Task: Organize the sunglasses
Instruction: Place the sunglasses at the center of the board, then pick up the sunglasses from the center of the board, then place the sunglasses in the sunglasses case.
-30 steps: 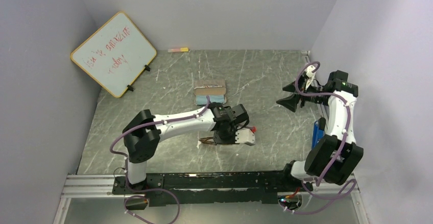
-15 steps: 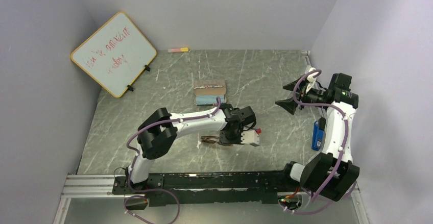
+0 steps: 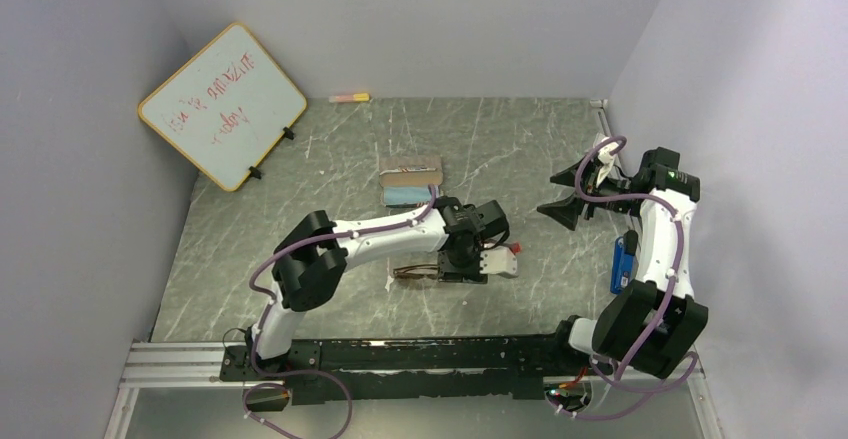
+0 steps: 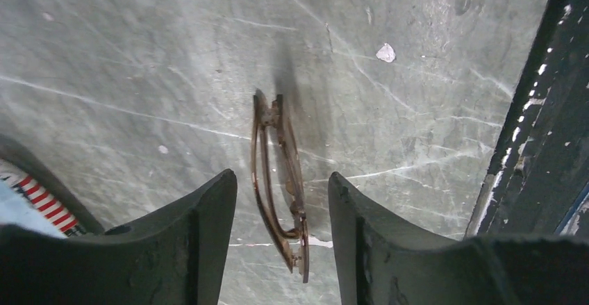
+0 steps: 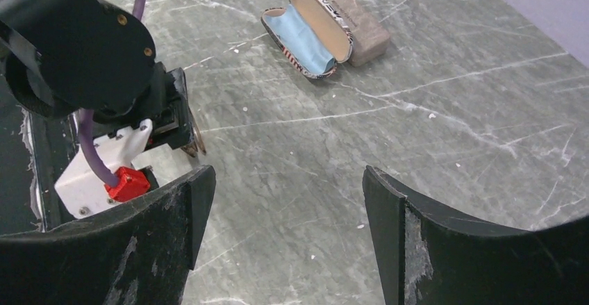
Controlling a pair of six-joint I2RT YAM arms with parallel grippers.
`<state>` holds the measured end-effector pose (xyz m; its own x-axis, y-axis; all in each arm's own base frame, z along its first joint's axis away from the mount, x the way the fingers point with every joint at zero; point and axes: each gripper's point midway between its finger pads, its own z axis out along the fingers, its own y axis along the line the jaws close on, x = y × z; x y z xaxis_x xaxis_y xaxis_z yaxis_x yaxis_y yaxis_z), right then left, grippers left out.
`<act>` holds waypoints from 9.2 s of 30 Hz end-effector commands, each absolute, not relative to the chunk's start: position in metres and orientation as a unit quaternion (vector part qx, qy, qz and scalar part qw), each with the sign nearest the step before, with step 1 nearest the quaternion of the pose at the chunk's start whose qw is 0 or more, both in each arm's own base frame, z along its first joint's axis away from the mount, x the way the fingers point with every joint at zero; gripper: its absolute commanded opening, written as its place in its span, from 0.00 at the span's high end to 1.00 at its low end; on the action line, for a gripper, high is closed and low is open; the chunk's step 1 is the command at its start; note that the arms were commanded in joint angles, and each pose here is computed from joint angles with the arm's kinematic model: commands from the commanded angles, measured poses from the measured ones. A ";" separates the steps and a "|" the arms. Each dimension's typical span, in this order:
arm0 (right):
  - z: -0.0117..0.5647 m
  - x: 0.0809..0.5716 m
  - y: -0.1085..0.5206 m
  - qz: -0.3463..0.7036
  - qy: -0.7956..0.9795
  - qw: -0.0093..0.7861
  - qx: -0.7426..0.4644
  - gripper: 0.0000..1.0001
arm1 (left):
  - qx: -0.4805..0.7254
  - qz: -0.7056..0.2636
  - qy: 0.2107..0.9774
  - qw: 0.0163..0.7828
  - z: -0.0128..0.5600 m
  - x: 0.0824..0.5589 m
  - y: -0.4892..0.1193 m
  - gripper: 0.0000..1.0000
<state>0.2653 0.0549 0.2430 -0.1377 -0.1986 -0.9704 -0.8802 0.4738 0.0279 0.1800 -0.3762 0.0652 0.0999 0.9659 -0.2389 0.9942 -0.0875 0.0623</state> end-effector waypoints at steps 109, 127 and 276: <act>0.181 0.250 0.177 0.206 0.687 0.443 -0.537 0.15 | 0.716 -0.195 0.629 0.231 0.051 0.180 -0.296 0.85; 0.201 0.248 0.180 0.161 0.620 0.471 -0.607 0.10 | 0.623 -0.317 0.695 0.167 0.082 0.219 -0.289 0.95; 0.104 0.377 0.304 0.050 0.591 0.349 -0.725 0.66 | 0.363 -0.338 0.762 0.417 0.203 0.316 -0.123 0.03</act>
<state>0.3637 0.2895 0.0879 0.2720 -0.8520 -0.4473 -0.9083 -0.0738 -0.4117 0.3165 -0.1206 0.1973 -0.4112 0.2876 -0.8650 0.8221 0.5270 -0.2156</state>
